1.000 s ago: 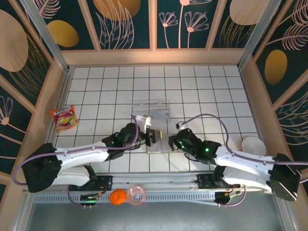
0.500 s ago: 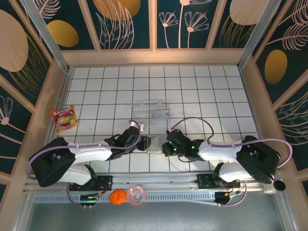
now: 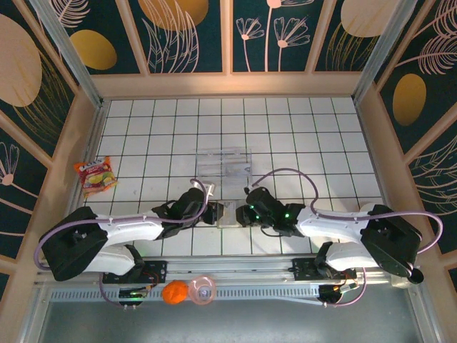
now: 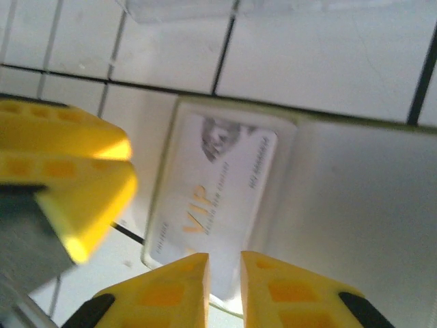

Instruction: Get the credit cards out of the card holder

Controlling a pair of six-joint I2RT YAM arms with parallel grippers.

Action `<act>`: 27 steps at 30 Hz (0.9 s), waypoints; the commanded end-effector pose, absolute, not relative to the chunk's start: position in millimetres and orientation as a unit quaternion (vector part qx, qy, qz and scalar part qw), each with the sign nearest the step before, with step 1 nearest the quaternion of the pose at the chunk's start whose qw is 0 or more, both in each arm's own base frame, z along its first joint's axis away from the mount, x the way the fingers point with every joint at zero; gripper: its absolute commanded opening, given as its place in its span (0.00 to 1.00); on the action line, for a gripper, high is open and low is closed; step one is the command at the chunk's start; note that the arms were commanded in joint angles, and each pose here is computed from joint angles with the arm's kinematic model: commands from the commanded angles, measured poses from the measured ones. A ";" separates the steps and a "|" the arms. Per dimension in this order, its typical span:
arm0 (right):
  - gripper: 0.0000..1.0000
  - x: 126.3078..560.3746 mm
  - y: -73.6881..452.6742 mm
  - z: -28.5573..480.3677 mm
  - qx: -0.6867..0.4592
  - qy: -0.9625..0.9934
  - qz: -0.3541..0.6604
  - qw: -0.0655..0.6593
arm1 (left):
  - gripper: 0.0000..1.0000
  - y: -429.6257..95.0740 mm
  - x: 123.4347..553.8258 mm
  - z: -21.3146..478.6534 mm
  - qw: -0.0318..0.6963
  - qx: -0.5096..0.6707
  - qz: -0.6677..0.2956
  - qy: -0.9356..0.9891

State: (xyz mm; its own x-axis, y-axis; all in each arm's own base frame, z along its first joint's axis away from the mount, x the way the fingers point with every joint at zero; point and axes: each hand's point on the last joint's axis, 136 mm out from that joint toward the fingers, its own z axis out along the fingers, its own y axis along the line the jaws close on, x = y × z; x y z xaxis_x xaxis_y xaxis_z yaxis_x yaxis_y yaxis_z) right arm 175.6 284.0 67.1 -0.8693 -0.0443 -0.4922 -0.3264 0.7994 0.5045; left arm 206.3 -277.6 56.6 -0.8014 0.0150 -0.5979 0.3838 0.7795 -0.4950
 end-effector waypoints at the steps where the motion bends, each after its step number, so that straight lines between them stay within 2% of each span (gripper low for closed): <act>1: 0.24 186.4 290.1 80.9 -0.101 0.909 0.320 0.245 | 0.37 -290.3 208.4 60.4 0.291 0.113 -0.340 0.887; 5: 0.26 192.1 291.7 76.4 -0.101 0.914 0.312 0.240 | 0.39 -279.1 215.0 46.5 0.295 0.114 -0.290 0.904; 7: 0.26 193.0 289.7 74.1 -0.100 0.915 0.307 0.240 | 0.46 -277.1 216.0 44.3 0.298 0.128 -0.272 0.906; 10: 0.26 193.3 282.4 72.7 -0.090 0.917 0.305 0.242 | 0.49 -277.3 217.2 44.8 0.314 0.147 -0.235 0.908; 12: 0.26 193.6 276.4 73.6 -0.082 0.916 0.306 0.246 | 0.48 -283.3 214.7 48.3 0.325 0.163 -0.225 0.904; 15: 0.26 193.4 264.8 72.6 -0.070 0.917 0.302 0.250 | 0.41 -289.9 211.6 49.2 0.329 0.177 -0.219 0.902; 20: 0.26 191.9 250.7 71.1 -0.059 0.920 0.296 0.252 | 0.44 -298.7 209.9 42.7 0.326 0.198 -0.197 0.903; 23: 0.26 191.0 247.6 72.8 -0.057 0.918 0.298 0.254 | 0.39 -301.6 208.1 45.0 0.324 0.189 -0.214 0.902; 24: 0.26 191.3 246.5 73.2 -0.057 0.918 0.298 0.255 | 0.40 -303.6 207.2 48.4 0.323 0.186 -0.222 0.901; 27: 0.26 190.1 245.4 72.0 -0.059 0.919 0.297 0.254 | 0.53 -315.6 200.9 62.1 0.314 0.183 -0.271 0.891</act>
